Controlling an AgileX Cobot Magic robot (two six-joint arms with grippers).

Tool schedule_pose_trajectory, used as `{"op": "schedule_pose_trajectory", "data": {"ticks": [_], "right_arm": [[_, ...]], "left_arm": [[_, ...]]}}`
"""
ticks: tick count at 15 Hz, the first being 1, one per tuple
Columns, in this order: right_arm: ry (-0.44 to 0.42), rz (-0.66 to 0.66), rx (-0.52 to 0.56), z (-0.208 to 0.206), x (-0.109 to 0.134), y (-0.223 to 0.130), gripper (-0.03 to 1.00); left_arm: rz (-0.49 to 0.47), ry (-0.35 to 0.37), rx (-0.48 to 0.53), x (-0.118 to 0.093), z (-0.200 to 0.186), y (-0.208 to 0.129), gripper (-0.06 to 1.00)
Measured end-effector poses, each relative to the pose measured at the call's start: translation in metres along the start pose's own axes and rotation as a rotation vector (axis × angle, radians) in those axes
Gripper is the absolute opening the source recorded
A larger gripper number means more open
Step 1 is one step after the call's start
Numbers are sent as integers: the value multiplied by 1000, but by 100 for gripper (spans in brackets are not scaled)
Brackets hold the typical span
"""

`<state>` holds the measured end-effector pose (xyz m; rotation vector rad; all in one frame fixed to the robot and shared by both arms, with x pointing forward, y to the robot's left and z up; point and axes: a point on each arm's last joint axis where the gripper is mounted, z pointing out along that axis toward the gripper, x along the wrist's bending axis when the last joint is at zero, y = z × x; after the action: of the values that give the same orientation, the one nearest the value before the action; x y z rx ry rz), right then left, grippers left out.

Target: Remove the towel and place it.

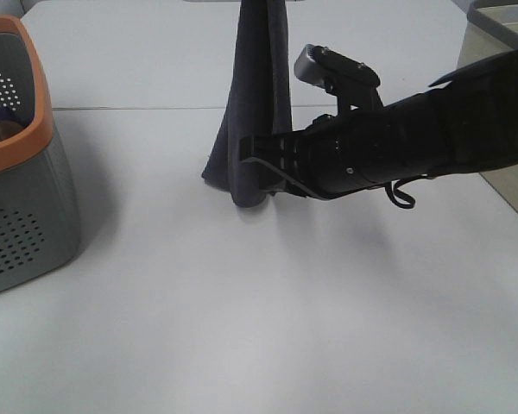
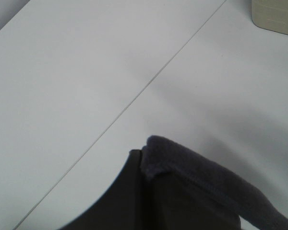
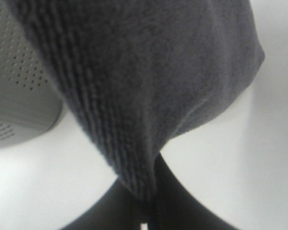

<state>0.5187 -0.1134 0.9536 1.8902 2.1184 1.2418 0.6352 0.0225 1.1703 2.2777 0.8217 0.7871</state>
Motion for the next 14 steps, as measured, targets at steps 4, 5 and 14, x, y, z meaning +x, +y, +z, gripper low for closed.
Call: {"op": "schedule_pose_trajectory", "data": {"ticks": [4, 5, 14], "right_arm": [[-4, 87, 262, -23, -48, 11, 0], [-21, 83, 281, -24, -50, 13, 0], [-383, -405, 276, -85, -33, 124, 0]], "left_arm": [[-5, -44, 61, -7, 2, -5, 0], [-4, -49, 68, -8, 2, -6, 0], [-112, 42, 86, 17, 13, -15, 0]]}}
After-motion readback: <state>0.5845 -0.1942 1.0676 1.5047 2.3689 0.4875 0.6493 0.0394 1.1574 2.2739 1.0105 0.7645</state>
